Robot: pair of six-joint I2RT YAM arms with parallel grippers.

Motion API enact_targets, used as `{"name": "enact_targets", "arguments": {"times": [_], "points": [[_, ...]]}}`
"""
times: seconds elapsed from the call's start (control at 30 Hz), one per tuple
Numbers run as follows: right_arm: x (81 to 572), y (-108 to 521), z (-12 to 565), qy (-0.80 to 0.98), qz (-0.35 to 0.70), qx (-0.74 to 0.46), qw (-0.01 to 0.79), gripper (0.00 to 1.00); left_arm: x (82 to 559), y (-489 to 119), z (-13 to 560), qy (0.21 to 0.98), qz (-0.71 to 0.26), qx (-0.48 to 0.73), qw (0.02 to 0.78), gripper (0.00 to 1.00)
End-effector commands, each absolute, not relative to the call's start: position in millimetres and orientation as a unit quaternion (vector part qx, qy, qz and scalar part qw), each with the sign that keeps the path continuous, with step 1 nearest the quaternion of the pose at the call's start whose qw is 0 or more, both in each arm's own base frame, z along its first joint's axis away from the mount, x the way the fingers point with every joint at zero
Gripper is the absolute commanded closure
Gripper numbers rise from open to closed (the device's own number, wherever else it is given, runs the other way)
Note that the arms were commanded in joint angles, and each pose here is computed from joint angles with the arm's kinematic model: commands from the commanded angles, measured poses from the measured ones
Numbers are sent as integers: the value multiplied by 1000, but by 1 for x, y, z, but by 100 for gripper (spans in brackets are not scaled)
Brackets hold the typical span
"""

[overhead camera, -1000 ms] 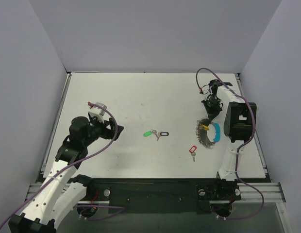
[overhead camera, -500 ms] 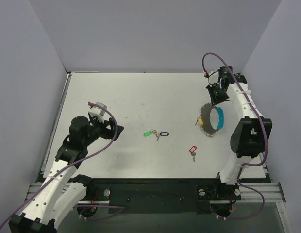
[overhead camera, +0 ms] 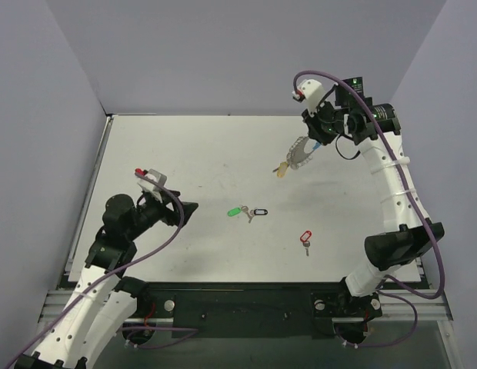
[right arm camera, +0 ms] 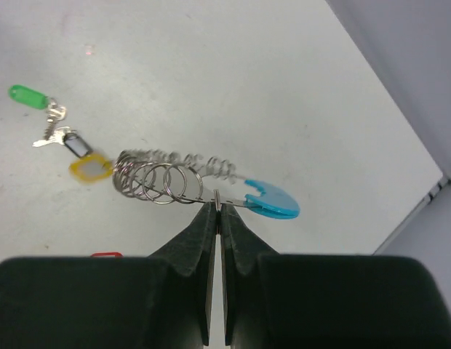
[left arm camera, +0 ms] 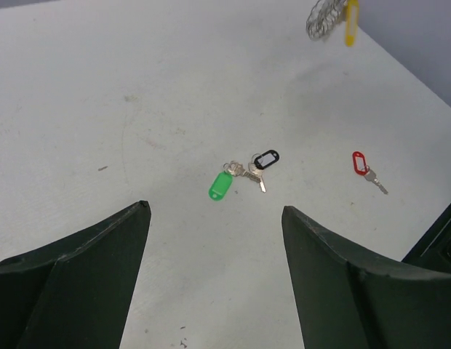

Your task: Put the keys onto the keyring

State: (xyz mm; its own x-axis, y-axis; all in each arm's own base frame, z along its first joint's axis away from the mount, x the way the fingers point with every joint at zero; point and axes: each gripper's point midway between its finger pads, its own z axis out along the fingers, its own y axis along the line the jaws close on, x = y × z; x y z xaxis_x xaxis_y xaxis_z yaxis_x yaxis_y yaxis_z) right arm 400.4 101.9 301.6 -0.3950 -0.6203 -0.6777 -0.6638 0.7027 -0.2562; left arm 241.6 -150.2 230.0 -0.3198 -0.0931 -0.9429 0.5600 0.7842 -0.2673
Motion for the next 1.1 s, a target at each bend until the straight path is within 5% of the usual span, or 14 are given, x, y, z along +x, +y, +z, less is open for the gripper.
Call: {"name": "enact_targets", "arguments": {"times": [0.0,0.6,1.07], "points": [[348,142,327,778,90,-488,385,100,226,-167,278,657,-333,223,639,18],[175,251,267,505,336,-765,217,100,172,-209,314,529,-484,272,642,29],[138,277,236,433,367,-813,132,100,152,-275,267,550,-475,333,601,49]]}}
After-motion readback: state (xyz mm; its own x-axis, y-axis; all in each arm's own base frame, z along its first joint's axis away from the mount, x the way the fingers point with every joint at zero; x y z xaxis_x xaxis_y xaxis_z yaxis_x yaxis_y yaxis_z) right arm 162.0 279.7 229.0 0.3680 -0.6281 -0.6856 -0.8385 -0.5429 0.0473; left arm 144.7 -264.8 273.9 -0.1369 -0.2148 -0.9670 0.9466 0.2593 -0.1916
